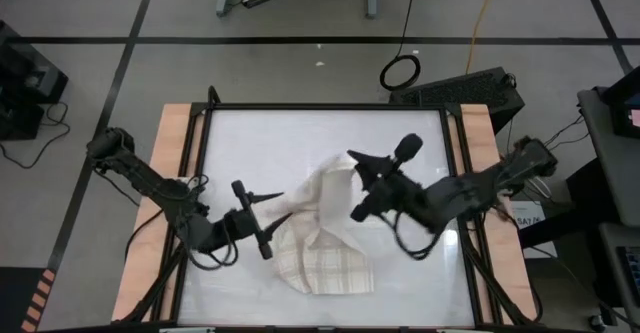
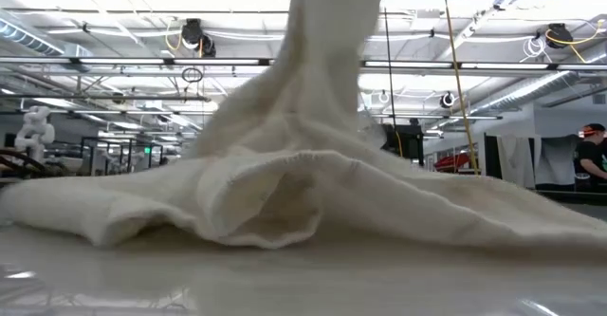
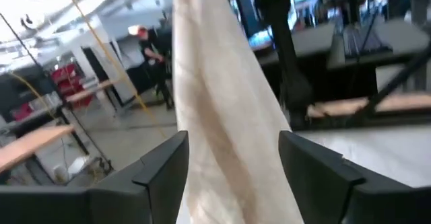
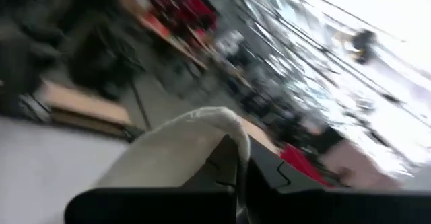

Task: Roll towel
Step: Roll the white-brown patterned towel

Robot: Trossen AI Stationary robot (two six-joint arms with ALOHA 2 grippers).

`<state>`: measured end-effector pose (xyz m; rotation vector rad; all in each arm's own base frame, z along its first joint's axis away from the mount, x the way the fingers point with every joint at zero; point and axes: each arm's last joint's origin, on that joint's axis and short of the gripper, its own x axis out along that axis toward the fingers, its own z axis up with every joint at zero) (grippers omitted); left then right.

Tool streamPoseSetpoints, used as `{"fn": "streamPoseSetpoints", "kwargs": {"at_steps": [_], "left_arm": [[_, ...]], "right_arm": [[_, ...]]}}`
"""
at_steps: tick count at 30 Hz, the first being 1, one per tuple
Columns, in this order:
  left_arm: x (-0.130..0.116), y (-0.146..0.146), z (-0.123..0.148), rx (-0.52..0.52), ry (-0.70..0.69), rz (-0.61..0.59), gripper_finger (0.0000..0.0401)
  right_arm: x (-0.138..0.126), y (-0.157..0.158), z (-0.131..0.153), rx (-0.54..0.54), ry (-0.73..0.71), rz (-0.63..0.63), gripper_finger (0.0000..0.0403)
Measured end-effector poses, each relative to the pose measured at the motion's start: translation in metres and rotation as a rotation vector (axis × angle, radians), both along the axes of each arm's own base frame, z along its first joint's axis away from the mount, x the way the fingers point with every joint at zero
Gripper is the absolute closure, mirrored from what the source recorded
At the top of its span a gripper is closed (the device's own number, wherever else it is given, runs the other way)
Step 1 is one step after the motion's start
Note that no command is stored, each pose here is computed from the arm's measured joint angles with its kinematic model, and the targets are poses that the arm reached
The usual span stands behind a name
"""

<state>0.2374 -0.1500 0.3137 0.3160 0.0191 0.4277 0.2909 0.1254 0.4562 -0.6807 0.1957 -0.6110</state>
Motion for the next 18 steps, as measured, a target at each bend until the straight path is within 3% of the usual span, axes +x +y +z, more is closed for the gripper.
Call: {"fn": "streamPoseSetpoints", "kwargs": {"at_steps": [4,8,13,18], "left_arm": [[0.007,0.013,0.017,0.044,-0.120,-0.045,0.0166],[0.016,0.028,0.034,0.049,-0.246,-0.127,0.0166],[0.036,0.034,0.040,0.083,-0.278,-0.266,0.0166],[0.060,0.032,0.033,0.196,-0.212,-0.218,0.0166]], "right_arm": [[-0.003,-0.005,-0.008,0.101,0.021,0.085,0.0402],[0.001,-0.006,-0.026,0.170,0.078,0.060,0.0403],[0.016,-0.004,-0.041,0.182,0.113,0.035,0.0403],[0.028,-0.008,-0.053,0.167,0.149,0.004,0.0403]]}}
